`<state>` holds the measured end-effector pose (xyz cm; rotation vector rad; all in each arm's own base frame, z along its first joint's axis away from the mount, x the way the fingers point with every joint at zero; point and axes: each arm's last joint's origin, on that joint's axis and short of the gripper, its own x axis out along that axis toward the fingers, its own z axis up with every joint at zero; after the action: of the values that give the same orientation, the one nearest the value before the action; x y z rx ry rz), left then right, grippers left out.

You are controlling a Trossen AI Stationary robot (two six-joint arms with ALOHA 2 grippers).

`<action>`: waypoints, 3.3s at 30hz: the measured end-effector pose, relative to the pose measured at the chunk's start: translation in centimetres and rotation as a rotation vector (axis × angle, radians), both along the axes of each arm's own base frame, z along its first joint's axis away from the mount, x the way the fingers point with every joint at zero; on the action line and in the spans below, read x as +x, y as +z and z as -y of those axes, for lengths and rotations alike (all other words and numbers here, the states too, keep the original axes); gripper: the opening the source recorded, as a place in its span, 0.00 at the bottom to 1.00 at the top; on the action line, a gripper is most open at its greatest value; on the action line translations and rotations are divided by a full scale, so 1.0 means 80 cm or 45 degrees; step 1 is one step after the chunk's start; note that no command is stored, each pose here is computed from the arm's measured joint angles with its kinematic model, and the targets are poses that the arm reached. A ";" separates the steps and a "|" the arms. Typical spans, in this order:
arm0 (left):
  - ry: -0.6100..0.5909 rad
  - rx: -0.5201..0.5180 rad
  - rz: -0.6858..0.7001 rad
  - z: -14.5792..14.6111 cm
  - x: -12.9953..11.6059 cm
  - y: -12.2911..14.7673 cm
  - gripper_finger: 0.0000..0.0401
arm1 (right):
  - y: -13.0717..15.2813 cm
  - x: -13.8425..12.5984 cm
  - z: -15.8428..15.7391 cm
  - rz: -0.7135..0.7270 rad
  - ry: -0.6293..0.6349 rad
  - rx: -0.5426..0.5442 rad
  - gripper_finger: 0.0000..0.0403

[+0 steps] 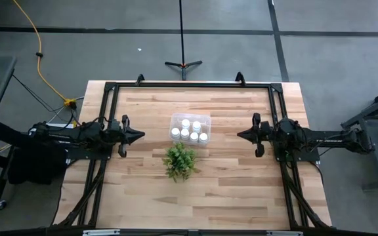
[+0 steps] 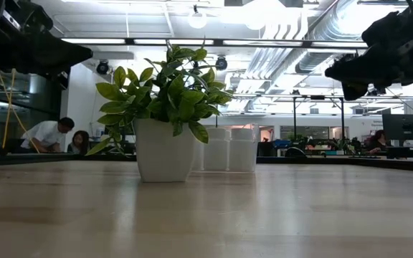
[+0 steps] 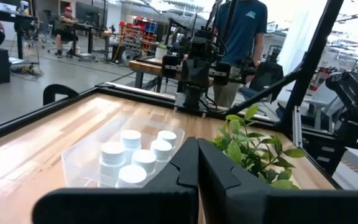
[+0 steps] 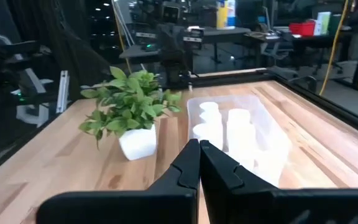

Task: Pick and place pill bottles into a basket
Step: Return to Home Position

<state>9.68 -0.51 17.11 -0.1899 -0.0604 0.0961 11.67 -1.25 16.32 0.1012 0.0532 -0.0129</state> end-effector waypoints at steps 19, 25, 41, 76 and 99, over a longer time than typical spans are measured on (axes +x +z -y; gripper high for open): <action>-0.001 0.000 0.000 0.000 0.000 0.000 0.22 | -0.004 0.000 0.001 -0.047 -0.020 0.008 0.00; -0.001 0.000 0.000 0.000 0.000 0.000 0.21 | -0.004 0.000 0.001 -0.047 -0.020 0.008 0.00; -0.002 0.000 0.000 0.000 0.000 0.000 0.20 | -0.004 0.000 0.001 -0.047 -0.020 0.008 0.00; -0.002 0.000 0.000 0.000 0.000 0.000 0.20 | -0.004 0.000 0.001 -0.046 -0.020 0.008 0.00; -0.002 0.000 0.000 0.000 0.000 0.000 0.20 | -0.004 0.000 0.001 -0.047 -0.020 0.008 0.00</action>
<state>9.68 -0.52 17.10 -0.1898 -0.0604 0.0944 11.64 -1.29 15.96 0.1076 0.0889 -0.0306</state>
